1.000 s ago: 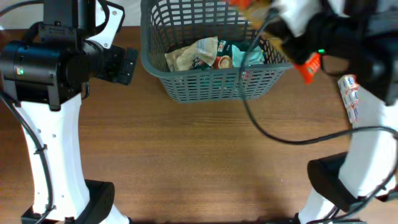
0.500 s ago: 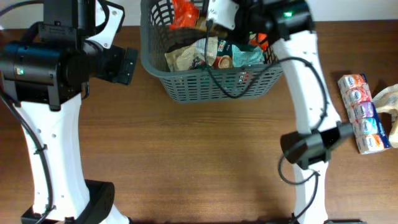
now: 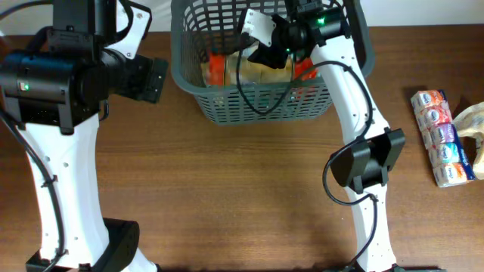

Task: Pack container
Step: 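Lift the pasta packet with the right gripper and lower it into the basket, then open the right gripper and withdraw it from the basket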

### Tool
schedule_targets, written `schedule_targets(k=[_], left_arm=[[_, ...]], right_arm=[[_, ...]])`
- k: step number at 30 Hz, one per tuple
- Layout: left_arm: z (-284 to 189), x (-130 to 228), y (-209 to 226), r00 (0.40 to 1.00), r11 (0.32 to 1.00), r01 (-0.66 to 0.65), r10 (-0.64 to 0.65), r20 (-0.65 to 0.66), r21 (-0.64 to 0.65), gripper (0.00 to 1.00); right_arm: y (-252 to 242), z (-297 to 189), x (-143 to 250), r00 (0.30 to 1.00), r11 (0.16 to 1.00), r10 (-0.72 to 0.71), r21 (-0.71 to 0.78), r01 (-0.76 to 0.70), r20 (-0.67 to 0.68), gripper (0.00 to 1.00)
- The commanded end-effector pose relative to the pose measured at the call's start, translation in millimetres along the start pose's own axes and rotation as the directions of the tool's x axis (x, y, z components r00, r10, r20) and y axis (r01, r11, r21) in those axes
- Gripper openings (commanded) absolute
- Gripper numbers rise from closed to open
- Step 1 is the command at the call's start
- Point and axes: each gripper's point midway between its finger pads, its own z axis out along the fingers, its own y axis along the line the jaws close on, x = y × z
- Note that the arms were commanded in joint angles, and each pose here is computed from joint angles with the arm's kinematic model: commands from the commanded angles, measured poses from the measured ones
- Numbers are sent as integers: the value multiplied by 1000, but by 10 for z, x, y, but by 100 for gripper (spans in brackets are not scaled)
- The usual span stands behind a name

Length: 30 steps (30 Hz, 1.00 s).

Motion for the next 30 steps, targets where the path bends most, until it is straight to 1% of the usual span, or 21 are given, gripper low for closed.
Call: schedule_targets(k=[1,3,5,6,7,8,10,12,13,14,16,18,19,20,21,22,23,25,26,28,30], left_arm=[[12,6,18,1000,1000,11,-11,-5,-7,99],[12,6,17,1000,1000,11,-11,-5,-7,99],[12,6,18,1000,1000,11,-11,-5,-7,99],[12,6,18,1000,1000,11,-11,-5,-7,99],[12,6,18,1000,1000,11,-11,-5,-7,99],[12,6,18,1000,1000,11,-11,-5,-7,99],[12,6,18,1000,1000,11,-11,-5,-7,99],[12,6,18,1000,1000,11,-11,-5,-7,99],[12,6,18,1000,1000,11,-11,-5,-7,99],[12,6,18,1000,1000,11,-11,-5,-7,99],[12,6,19,1000,1000,11,-11,-5,-8,99],[12,6,18,1000,1000,11,-11,-5,-7,99],[12,6,18,1000,1000,11,-11,-5,-7,99],[12,6,18,1000,1000,11,-11,-5,-7,99],[12,6,18,1000,1000,11,-11,-5,-7,99],[12,6,18,1000,1000,11,-11,-5,-7,99],[12,6,18,1000,1000,11,-11,-5,-7,99],[12,6,18,1000,1000,11,-11,-5,-7,99],[11,6,18,1000,1000,11,-11,-5,-7,99],[12,6,18,1000,1000,11,-11,-5,-7,99],[12,6,18,1000,1000,11,-11,-5,-7,99]], right_arm=[[-165,-773,-422,985,985,122,104,-135,125,55],[-230,-1079,-509,971,971,171,142,-195,166,55],[-272,-1456,-584,957,953,200,184,-239,209,52],[-287,-1677,-610,950,943,212,208,-261,230,50],[-324,-2047,-632,936,918,230,261,-300,265,47],[-352,-2292,-621,925,892,250,303,-334,285,47],[-422,-2893,-536,895,802,297,422,-422,333,42],[-451,-3247,-433,874,727,328,496,-475,358,40],[-461,-3455,-344,862,673,349,542,-504,369,38],[-460,-3713,-185,845,593,383,602,-535,374,38],[-424,-4052,133,825,472,443,690,-548,352,38],[-428,-4185,373,806,396,494,741,-542,325,39],[-431,-4304,646,780,322,552,788,-525,294,39],[-440,-4341,738,767,301,570,794,-529,295,39],[-484,-4424,926,745,260,597,806,-532,299,44],[-502,-4459,982,739,245,602,811,-532,302,45],[-555,-4554,1159,720,202,620,823,-531,312,49],[-608,-4673,1427,689,144,648,837,-528,323,52],[-652,-4738,1655,662,103,672,843,-527,332,53],[-707,-4760,1928,631,73,696,841,-537,342,55],[-775,-4648,2414,572,55,740,817,-574,352,60]])
